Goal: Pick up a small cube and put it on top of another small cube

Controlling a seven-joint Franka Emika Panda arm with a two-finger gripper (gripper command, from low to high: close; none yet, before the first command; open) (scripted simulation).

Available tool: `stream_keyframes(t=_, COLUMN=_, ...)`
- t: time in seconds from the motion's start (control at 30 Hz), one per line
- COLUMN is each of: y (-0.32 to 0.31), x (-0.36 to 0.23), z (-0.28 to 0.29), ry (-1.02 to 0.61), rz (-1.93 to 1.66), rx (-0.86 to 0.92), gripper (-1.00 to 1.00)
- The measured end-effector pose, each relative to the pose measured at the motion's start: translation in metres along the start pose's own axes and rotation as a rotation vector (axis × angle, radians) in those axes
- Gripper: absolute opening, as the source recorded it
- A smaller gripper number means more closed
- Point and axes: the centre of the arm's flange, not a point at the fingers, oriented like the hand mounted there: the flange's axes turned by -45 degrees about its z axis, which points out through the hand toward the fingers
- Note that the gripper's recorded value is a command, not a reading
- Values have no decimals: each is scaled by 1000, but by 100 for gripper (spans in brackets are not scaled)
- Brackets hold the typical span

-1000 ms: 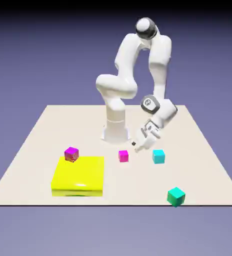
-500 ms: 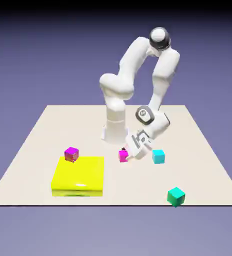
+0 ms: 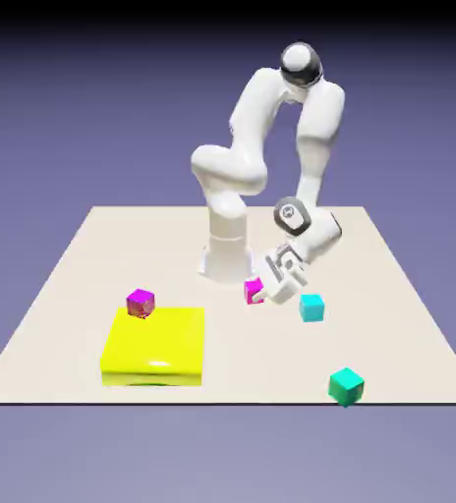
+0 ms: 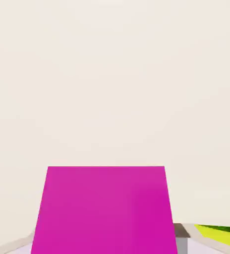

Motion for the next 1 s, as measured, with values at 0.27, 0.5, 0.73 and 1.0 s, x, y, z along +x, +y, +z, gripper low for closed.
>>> stream_keyframes(t=0.27, y=-6, x=52, z=-81, ry=-14, rz=-203, rx=-125, gripper=-100)
stream_keyframes(t=0.5, y=0, x=64, z=-160, ry=-2, rz=-253, rx=-313, gripper=-100)
stream_keyframes(t=0.73, y=16, x=81, z=-100, ry=-2, rz=-253, rx=-314, gripper=-100)
stream_keyframes(t=1.0, y=3, x=67, z=-151, ry=-1, rz=-251, rx=-318, gripper=100)
